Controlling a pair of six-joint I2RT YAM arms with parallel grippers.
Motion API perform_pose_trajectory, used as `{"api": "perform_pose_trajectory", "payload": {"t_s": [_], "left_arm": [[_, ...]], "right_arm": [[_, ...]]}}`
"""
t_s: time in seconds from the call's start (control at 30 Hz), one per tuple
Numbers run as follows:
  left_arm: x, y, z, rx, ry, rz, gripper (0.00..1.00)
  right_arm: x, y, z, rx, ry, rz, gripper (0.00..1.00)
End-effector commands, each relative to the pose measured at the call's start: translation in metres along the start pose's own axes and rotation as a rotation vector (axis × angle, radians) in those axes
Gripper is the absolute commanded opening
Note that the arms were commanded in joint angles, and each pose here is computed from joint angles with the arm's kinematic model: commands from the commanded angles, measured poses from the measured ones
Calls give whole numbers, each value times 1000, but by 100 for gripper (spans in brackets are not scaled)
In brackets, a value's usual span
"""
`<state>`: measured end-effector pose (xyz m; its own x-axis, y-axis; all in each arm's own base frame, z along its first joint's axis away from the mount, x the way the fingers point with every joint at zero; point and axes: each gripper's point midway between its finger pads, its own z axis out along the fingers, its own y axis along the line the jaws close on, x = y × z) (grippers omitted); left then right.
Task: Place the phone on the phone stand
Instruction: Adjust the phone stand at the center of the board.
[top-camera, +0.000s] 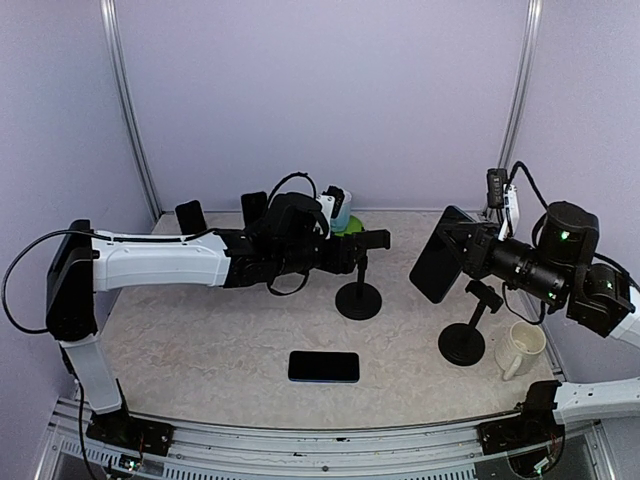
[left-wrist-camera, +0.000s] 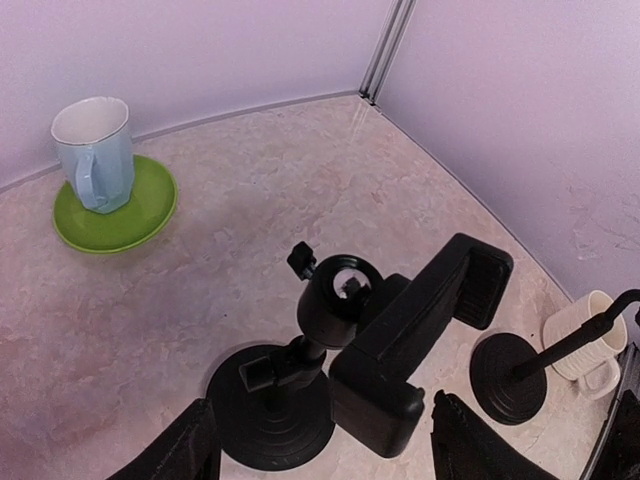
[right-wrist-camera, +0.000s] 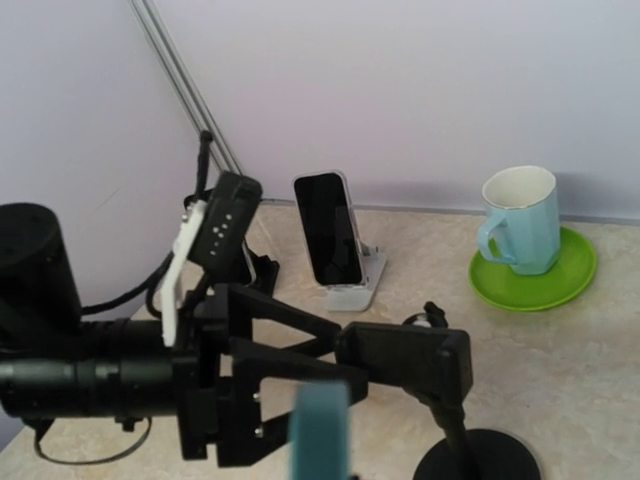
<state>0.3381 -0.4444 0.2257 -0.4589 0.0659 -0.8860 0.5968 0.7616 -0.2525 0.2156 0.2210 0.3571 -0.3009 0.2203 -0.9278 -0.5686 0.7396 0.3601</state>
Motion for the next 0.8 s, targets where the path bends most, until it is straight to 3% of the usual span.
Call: {"api": "perform_pose_trajectory", "payload": {"t_s": [0.0,0.5,0.77], "left_arm": [[-14,-2,5,28,-34,-2,66],[-19,3,6,55,-47,-5,36],[-15,-7,-8,133,-55,5,32]], "right_arm": [[-15,-1,-6,3,-61,12,0],[-11,1,1,-6,-45,9,0],[-11,18,6,-87,-26,-65,0]]}}
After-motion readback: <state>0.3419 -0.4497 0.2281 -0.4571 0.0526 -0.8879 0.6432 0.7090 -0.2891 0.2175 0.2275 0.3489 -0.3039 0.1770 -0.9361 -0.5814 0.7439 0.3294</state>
